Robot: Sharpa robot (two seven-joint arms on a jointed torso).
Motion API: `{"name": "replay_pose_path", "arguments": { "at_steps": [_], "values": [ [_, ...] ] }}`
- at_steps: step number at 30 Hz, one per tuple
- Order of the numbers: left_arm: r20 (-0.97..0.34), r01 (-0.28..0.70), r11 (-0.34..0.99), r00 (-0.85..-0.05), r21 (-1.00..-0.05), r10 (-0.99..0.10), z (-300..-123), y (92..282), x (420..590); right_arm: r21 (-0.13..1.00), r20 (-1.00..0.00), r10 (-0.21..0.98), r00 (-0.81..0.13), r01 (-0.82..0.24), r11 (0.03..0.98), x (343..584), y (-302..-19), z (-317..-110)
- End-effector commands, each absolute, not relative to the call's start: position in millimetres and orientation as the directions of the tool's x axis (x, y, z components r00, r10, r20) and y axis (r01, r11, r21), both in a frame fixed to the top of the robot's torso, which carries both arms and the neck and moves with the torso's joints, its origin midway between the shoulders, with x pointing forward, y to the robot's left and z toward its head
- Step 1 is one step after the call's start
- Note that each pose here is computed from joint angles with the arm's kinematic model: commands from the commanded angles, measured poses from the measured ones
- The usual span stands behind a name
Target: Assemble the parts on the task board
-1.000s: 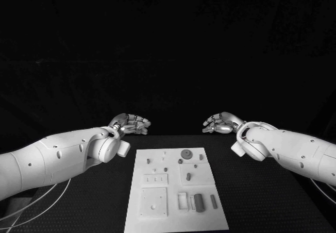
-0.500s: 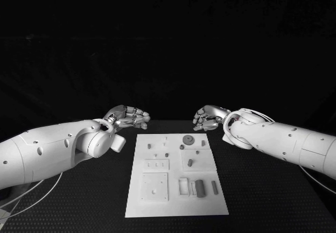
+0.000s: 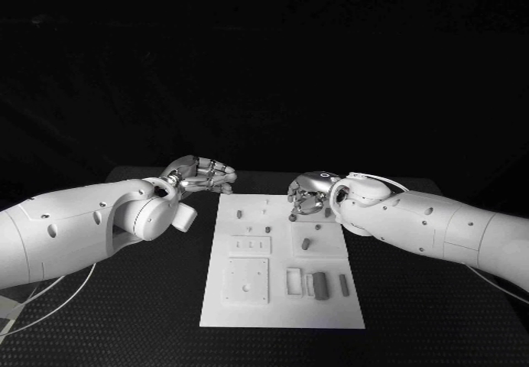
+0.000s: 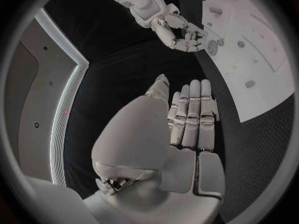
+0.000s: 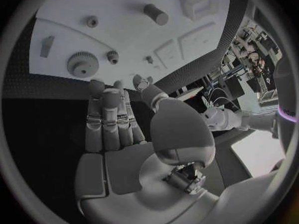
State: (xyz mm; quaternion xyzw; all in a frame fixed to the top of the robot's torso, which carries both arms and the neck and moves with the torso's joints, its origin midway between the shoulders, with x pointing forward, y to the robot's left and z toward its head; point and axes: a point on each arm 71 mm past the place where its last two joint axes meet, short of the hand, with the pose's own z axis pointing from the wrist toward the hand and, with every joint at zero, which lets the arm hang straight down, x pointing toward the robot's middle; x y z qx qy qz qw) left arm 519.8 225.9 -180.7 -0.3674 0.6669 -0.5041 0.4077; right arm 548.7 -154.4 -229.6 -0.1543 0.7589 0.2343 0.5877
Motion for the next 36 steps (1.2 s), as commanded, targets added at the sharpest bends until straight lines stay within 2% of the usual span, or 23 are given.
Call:
{"name": "replay_pose_path", "arguments": {
  "at_steps": [1,17,20,36],
  "values": [
    [-0.171,-0.072,0.219,-0.407,-0.973,-0.897,-178.1,224.7,519.8,0.072,-0.966,-0.070,-0.248,-0.522,0.850,546.6,-151.3,-232.4],
    [-0.156,-0.086,0.205,-0.389,-0.975,-0.908,-171.3,233.0,516.1,0.037,-0.966,-0.100,-0.239,-0.511,0.859,551.6,-155.0,-235.5],
    [-0.110,-0.116,0.167,-0.386,-0.979,-0.916,-169.8,231.5,513.3,0.031,-0.967,-0.103,-0.235,-0.507,0.861,552.9,-157.3,-236.1],
    [-0.111,-0.098,0.163,-0.402,-0.982,-0.909,-159.5,227.8,509.9,0.029,-0.966,-0.108,-0.236,-0.514,0.857,549.7,-153.4,-240.6]
  ]
}}
